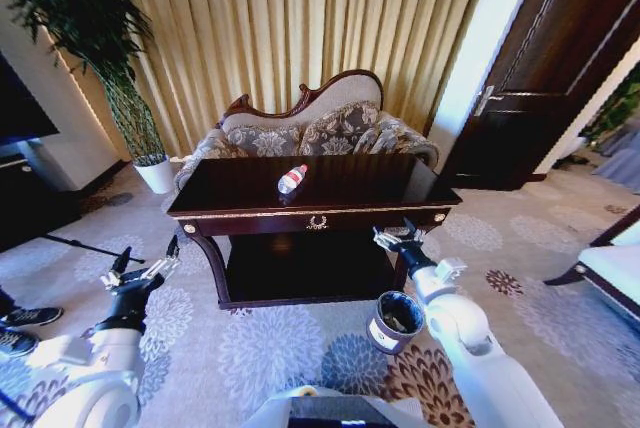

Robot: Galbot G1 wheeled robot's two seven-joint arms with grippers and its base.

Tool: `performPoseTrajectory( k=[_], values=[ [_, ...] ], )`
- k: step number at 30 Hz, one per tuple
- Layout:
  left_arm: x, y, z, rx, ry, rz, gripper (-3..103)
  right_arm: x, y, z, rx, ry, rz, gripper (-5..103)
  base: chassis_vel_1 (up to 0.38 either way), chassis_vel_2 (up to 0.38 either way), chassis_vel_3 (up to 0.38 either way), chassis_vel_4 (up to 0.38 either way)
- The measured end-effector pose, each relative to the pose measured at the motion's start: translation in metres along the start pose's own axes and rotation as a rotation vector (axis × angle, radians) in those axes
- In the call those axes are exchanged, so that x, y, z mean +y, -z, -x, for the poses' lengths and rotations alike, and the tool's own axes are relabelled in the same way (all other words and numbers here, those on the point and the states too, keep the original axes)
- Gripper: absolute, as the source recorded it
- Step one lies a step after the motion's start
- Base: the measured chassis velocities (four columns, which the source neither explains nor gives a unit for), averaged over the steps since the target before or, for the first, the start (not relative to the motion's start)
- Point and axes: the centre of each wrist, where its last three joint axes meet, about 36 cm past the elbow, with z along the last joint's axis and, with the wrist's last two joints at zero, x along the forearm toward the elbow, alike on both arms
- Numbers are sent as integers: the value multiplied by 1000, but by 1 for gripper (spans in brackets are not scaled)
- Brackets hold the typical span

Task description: Move to the front of the table and place the trash on the table into the trash bin.

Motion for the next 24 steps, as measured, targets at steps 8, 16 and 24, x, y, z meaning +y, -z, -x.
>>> performPoseTrajectory(
  k=[8,16,24],
  values=[
    [2,2,1,-1,-5,19,100,4,9,-7,-11,33,-9,100,-8,6,4,-3],
    [2,1,0,3,-3,21,100,5,11,-8,-15,51,-15,100,-100,108,107,-100],
    [2,1,0,1,2,22,100,6,10,-9,-10,58,-13,100,-247,254,251,-257]
  ],
)
